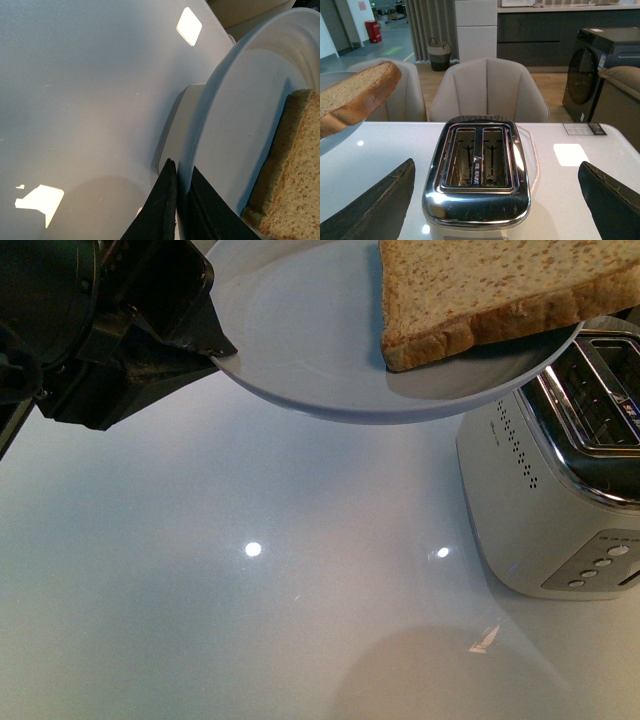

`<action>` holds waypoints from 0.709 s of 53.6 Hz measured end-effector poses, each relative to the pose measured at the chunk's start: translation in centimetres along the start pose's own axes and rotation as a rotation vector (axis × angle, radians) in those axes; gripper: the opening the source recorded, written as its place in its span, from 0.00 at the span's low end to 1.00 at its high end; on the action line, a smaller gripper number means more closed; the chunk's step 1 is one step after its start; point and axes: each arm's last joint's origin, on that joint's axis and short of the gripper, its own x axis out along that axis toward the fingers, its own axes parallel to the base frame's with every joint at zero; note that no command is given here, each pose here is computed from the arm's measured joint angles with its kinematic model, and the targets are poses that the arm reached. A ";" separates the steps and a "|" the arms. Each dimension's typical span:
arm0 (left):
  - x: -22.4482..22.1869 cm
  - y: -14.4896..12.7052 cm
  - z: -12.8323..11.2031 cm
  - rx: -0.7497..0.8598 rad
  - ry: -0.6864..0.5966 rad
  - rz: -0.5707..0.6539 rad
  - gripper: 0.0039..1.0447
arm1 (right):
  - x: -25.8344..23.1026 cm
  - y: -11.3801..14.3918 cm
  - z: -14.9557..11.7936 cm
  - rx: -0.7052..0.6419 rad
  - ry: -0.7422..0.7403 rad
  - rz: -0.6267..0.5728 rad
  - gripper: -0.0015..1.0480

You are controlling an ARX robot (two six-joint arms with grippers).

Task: Left arm holds plate, right arm toasts bread

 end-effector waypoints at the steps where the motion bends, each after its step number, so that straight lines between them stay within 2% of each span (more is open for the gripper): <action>1: 0.0 0.0 0.0 0.000 0.000 0.000 0.03 | 0.0 0.0 0.0 0.000 0.000 0.000 0.91; 29: 0.0 0.0 0.0 -0.003 0.000 0.000 0.03 | 0.0 0.0 0.0 0.006 0.012 -0.004 0.91; 30: 0.0 0.0 0.0 -0.003 0.000 0.000 0.03 | 0.1 0.0 -0.1 0.009 0.038 -0.008 0.91; 33: 0.0 0.0 0.0 -0.004 0.000 0.000 0.03 | 0.1 -0.1 -0.1 0.057 0.240 -0.042 0.91; 36: 0.0 0.0 0.0 -0.003 -0.001 -0.002 0.03 | 0.2 -0.1 -0.4 0.107 0.490 -0.075 0.91; 38: 0.0 -0.1 0.0 -0.004 0.002 -0.004 0.03 | 0.2 -0.1 -0.7 0.120 0.576 -0.088 0.91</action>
